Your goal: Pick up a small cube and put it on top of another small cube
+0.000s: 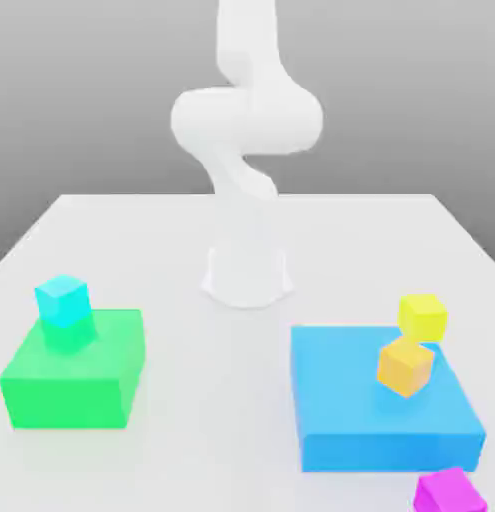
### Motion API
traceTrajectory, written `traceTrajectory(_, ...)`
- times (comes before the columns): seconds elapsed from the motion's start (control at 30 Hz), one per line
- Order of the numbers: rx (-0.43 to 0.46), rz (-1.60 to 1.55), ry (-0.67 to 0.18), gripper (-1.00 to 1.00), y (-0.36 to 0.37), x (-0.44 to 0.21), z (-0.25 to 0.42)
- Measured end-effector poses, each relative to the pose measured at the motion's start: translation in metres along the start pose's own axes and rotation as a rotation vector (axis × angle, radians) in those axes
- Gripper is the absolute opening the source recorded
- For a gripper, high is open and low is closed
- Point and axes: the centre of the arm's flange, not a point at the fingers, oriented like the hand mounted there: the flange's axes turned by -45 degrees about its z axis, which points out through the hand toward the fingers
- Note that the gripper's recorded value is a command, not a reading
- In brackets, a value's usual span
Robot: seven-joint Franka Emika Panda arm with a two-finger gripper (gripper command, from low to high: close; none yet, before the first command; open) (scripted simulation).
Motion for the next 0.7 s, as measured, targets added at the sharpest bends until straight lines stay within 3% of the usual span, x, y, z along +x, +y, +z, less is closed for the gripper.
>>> traceTrajectory(0.33,-0.024,-0.082,-0.244,0.00,-0.067,-0.015,0.170)
traceTrajectory(0.7,0.018,-0.180,-0.498,0.00,-0.148,-0.103,0.333)
